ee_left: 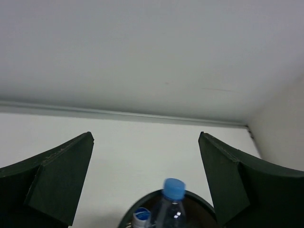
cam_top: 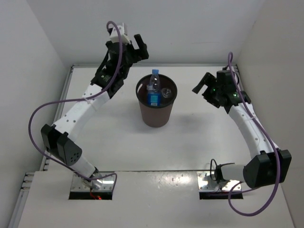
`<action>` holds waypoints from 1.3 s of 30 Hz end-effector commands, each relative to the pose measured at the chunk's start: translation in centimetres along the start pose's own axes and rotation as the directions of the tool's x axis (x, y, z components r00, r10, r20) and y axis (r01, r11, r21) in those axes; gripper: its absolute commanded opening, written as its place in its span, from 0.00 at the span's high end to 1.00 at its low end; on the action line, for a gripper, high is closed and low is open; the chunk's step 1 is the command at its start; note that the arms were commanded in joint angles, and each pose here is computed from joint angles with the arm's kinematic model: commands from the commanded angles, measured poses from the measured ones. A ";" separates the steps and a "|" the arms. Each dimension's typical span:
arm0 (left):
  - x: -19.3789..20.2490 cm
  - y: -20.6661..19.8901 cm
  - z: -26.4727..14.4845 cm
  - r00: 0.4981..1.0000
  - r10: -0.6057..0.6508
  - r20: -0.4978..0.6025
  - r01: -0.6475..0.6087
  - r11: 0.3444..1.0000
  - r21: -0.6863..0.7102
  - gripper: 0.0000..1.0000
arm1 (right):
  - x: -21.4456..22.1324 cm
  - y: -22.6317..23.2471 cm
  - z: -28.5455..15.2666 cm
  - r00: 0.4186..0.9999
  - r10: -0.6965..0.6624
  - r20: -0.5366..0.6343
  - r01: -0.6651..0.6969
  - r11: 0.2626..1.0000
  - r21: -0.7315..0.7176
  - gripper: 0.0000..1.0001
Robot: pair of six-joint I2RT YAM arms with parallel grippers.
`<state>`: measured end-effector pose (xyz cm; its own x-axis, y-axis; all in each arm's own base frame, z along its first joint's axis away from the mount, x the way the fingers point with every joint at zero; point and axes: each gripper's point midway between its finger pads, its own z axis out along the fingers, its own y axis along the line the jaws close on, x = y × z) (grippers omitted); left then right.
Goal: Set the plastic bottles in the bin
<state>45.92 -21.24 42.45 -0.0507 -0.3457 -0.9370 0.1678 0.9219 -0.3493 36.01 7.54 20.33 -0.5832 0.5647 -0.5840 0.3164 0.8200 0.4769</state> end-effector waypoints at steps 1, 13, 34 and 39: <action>3.2 7.2 -0.2 0.998 0.036 -0.043 -0.048 0.939 -0.339 0.00 | -0.6 -0.1 -0.7 0.999 0.021 0.027 -0.020 1.000 -0.009 0.01; 12.0 23.2 -5.1 0.977 0.010 -0.212 -0.154 0.720 -0.677 0.00 | -1.7 -0.6 -1.8 1.000 -0.026 0.002 0.026 0.998 0.057 0.01; 17.6 28.5 -6.4 0.967 -0.032 -0.253 -0.102 0.861 -0.498 0.00 | -3.0 2.1 -2.4 0.995 -0.077 0.063 0.082 0.992 -0.098 0.01; 17.1 28.8 -6.7 0.962 0.009 -0.273 -0.151 0.851 -0.503 0.00 | -2.7 1.7 -2.4 0.996 -0.067 0.050 0.071 0.994 -0.079 0.01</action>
<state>42.64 1.07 13.84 -0.3681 -0.3096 -0.8768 -0.3945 0.9059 -0.1542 35.93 6.91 22.37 -0.6118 0.4954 -0.6166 0.2443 0.8598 0.4484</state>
